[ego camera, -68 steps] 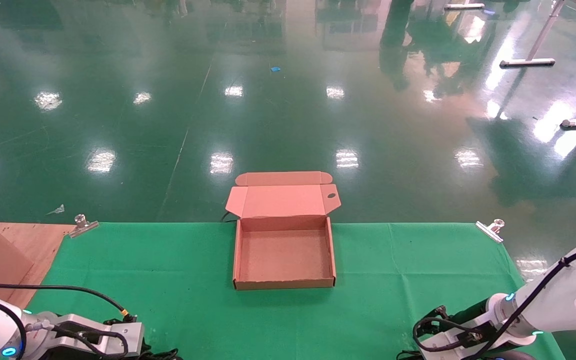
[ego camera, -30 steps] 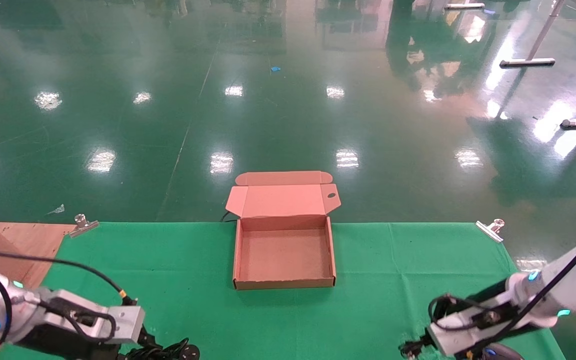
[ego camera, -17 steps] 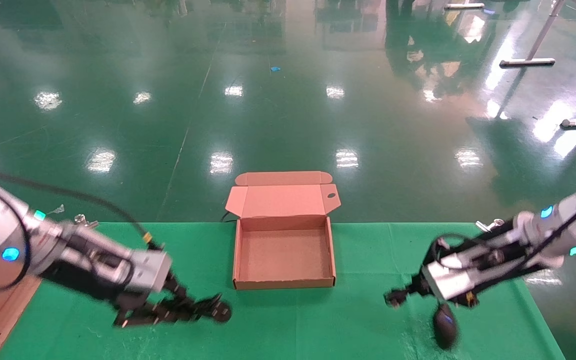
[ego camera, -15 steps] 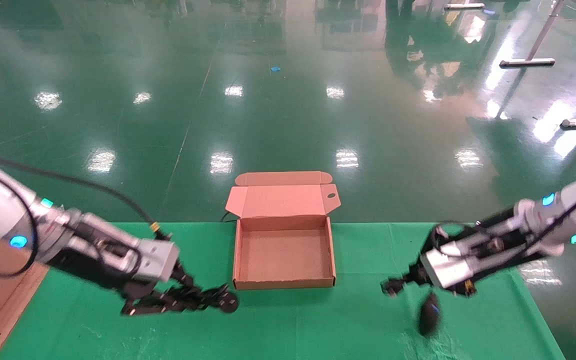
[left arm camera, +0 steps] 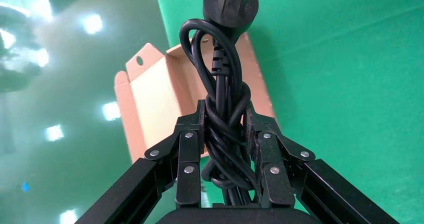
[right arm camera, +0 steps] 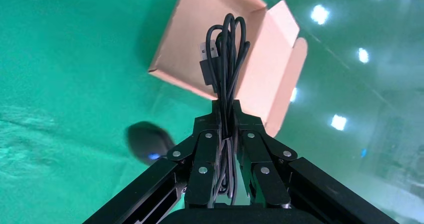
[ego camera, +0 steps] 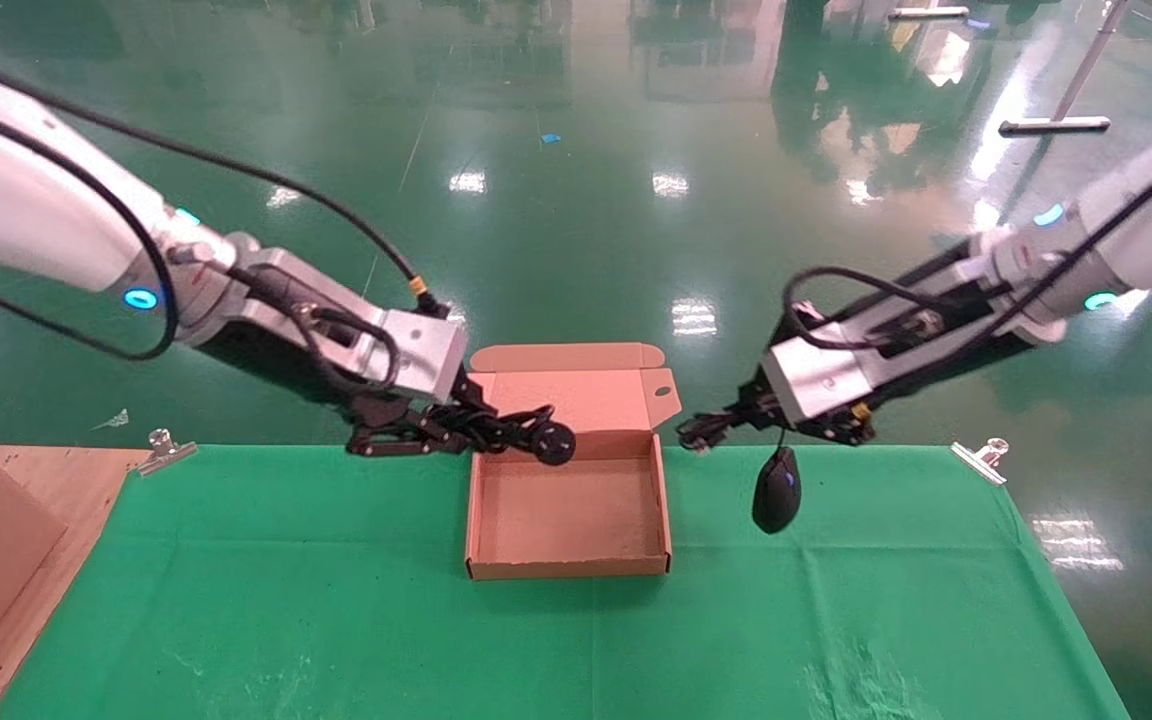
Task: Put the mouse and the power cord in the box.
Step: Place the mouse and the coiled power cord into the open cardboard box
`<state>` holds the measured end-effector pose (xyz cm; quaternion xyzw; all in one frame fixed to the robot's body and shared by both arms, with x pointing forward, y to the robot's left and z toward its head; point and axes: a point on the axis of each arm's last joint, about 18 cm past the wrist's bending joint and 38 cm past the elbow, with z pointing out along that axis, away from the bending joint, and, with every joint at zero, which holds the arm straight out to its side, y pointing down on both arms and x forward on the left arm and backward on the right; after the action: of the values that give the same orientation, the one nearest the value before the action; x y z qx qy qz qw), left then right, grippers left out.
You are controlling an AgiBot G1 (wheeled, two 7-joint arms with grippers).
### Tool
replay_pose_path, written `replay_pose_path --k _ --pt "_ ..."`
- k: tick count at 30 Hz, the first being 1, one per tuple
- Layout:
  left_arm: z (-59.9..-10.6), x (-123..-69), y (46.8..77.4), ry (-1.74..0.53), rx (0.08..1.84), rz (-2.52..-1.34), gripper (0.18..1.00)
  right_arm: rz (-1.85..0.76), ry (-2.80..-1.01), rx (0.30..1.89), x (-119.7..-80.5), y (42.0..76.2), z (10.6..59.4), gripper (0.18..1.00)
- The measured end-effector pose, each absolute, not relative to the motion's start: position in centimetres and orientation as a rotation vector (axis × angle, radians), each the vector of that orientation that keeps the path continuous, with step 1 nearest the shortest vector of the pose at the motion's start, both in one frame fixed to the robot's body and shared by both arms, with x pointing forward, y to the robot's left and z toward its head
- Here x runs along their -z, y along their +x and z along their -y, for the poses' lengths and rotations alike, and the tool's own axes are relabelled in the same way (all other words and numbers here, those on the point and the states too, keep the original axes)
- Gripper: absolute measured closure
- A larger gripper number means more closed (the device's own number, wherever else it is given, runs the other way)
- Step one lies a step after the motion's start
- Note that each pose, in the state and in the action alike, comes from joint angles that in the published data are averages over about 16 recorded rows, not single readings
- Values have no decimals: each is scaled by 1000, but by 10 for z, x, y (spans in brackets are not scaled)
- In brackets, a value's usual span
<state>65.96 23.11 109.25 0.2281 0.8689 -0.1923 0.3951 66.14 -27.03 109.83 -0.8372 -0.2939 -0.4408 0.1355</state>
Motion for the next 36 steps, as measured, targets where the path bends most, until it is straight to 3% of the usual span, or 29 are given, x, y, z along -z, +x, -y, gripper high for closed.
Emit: replay_pose_path --k 20,29,36 --pt "-213 -1100 667 617 442 -2156 849 867 -2383 1276 -1117 652 258 963" --pt "-213 -1070 696 633 304 -2122 849 840 -2361 1263 -1113 649 267 963" --pt "-202 -1036 731 642 182 -2020 850 817 -2343 1248 -1106 647 279 963"
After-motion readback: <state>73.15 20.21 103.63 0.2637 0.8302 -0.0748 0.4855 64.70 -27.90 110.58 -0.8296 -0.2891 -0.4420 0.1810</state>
